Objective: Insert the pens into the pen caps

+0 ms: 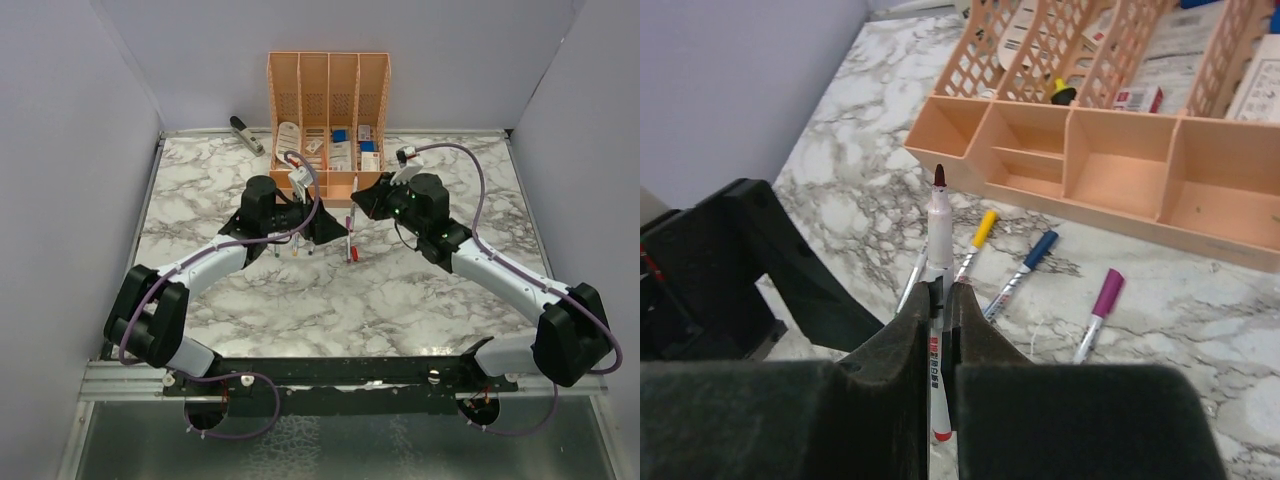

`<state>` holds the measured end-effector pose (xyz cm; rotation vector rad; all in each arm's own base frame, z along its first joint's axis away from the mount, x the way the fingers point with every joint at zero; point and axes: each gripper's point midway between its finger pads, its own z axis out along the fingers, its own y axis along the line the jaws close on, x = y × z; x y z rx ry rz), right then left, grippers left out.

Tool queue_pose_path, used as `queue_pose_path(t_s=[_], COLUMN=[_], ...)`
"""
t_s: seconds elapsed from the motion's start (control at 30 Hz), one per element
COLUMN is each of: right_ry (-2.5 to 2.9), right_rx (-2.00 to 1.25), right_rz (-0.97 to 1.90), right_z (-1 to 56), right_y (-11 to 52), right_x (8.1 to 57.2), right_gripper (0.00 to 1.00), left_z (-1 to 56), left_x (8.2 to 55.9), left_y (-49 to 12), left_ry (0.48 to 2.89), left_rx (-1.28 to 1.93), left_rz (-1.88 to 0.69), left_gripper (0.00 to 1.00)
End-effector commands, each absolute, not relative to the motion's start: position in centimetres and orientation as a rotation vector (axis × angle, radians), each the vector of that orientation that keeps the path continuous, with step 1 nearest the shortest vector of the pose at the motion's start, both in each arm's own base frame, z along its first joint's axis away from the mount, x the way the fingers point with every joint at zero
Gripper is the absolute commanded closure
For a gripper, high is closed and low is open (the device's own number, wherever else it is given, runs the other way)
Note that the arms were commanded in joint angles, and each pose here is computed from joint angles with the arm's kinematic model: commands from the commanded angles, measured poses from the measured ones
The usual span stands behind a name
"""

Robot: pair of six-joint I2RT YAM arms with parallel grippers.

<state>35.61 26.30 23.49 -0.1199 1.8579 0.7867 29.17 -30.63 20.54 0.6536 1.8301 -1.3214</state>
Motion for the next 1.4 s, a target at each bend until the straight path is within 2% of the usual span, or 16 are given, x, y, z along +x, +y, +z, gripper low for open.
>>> queue_pose_path(t_s=[0.0,0.5,0.6,0.67,0.83,1.13,1.17,1.27,1.37], right_ry=[1.732,1.713,1.713,1.714,1.71,1.721,1.721,1.72,1.717], right_rx=[-0.234,-0.3,-0.296,-0.293,-0.288,-0.295,-0.295,-0.298,-0.298], right_rz=[0.918,1.112,1.114,1.117,1.122,1.141,1.142,1.138,1.131], right_z=[26.7,26.2,26.1,26.1,26.1,25.7,25.7,25.7,25.7], right_y=[28.3,30.9,30.9,30.9,30.9,31.3,31.3,31.3,31.2], right_x=[34.5,33.1,33.2,33.1,33.2,33.2,33.2,33.3,33.3], right_gripper=[0.99,0.99,0.99,0.99,0.99,0.99,0.99,0.99,0.99], left_z=[22.2,22.2,22.4,22.5,22.5,22.6,22.6,22.5,22.6], left_x=[29.1,30.2,30.4,30.5,30.7,30.9,31.0,31.0,30.9], left_y=[-31.3,-31.6,-31.6,-31.7,-31.8,-32.0,-32.0,-32.0,-32.0], left_ry=[1.764,1.765,1.756,1.75,1.745,1.74,1.742,1.741,1.737], left_rx=[0.694,0.653,0.643,0.638,0.622,0.602,0.597,0.598,0.605], left_rz=[-1.36,-1.339,-1.34,-1.342,-1.355,-1.367,-1.367,-1.368,-1.37], left_gripper=[0.33,0.33,0.36,0.43,0.7,0.75,0.77,1.0,1.0])
